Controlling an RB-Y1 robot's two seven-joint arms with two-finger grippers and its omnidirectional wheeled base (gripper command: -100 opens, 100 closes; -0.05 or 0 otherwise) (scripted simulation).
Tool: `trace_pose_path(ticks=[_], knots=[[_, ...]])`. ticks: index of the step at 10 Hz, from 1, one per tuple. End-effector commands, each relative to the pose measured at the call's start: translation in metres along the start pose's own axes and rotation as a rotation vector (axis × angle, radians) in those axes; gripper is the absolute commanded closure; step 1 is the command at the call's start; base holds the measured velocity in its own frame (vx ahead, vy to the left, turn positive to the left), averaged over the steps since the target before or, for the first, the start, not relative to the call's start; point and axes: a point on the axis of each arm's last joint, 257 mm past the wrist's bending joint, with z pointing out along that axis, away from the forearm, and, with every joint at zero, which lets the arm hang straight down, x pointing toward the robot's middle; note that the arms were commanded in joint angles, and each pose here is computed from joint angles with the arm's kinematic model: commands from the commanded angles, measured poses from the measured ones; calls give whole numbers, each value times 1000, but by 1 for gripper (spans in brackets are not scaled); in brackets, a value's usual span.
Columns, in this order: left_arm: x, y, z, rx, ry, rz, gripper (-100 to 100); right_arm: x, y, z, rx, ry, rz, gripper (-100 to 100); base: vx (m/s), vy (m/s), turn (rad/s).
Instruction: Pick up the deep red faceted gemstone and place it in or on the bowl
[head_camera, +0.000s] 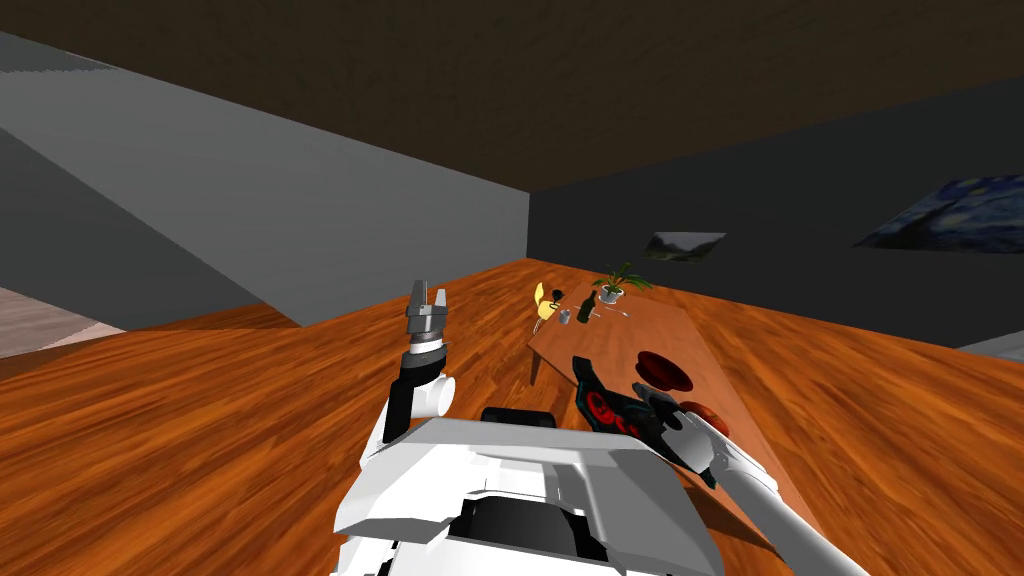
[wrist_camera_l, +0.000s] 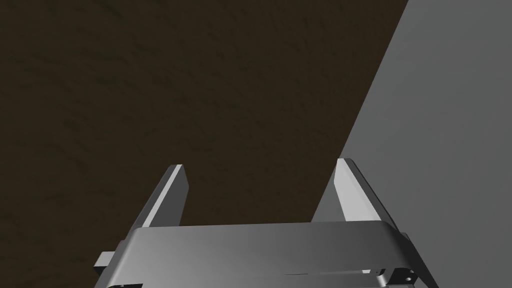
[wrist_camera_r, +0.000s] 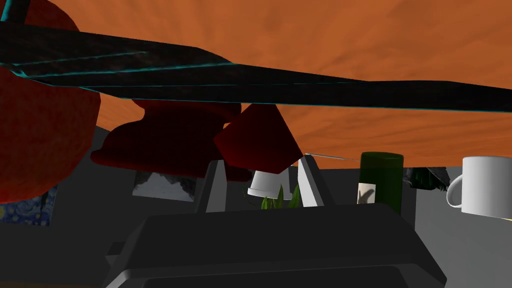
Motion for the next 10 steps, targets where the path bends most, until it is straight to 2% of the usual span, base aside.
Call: trace_pose_path(ticks=[1,2,3,6,10], knots=[[0,0,0,0,0,0,0,-14,-1,0,-2,-10,11,100,-34,-4,70],[0,0,0,0,0,0,0,-14,-1,0,-2,-10,11,100,-20,0,27],[0,0,0,0,0,0,0,-29,-3,2,-4,-21,22,100,-36,3,106],[0,0,0,0,0,0,0,-50,-9,2,-5,-32,39,100,-41,-4,97],[0,0,0,0,0,0,0,-66,-28,0,9,-28,64,100,-31,-10,101]])
